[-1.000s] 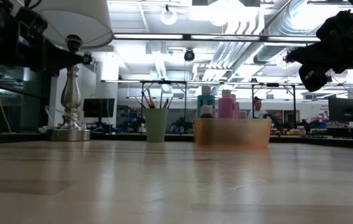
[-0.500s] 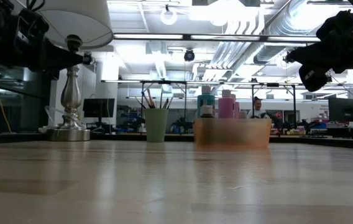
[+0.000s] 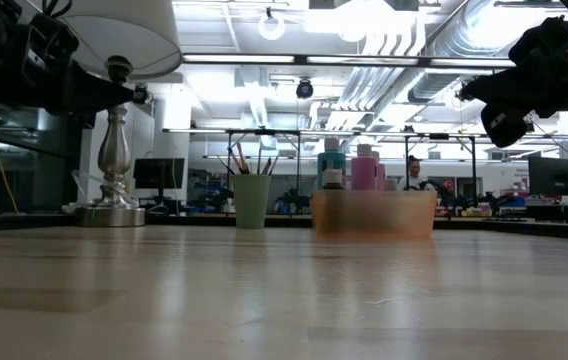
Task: Pick & Place Paint Supplies
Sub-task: Return to Home Position
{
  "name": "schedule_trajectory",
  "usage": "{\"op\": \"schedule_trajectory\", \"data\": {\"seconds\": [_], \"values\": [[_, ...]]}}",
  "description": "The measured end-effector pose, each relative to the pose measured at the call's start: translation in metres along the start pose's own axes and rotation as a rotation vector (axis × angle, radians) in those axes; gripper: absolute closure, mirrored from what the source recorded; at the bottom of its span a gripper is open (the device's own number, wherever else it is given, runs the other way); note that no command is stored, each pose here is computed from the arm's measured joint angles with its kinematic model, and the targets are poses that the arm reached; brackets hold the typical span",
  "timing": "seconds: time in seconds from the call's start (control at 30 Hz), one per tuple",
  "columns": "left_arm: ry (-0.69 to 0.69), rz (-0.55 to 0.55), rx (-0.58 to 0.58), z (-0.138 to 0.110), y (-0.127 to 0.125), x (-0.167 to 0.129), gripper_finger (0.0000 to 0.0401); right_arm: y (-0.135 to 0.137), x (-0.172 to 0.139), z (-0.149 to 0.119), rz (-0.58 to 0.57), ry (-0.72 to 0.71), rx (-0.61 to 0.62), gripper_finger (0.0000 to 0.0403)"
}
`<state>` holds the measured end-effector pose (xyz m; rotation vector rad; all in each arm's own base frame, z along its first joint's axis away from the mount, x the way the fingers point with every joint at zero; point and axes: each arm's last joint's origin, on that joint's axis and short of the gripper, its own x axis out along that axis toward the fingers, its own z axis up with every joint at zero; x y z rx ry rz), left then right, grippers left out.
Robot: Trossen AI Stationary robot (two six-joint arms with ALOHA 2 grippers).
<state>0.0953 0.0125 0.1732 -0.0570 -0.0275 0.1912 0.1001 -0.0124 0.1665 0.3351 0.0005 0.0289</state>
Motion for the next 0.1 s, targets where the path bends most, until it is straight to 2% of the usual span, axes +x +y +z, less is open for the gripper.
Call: {"op": "schedule_trajectory", "data": {"seconds": [0.1], "values": [[0.0,0.0,0.0,0.0,0.0,0.0,0.0401,0.0,0.0,0.0,0.0,0.0,0.0,0.0401]]}}
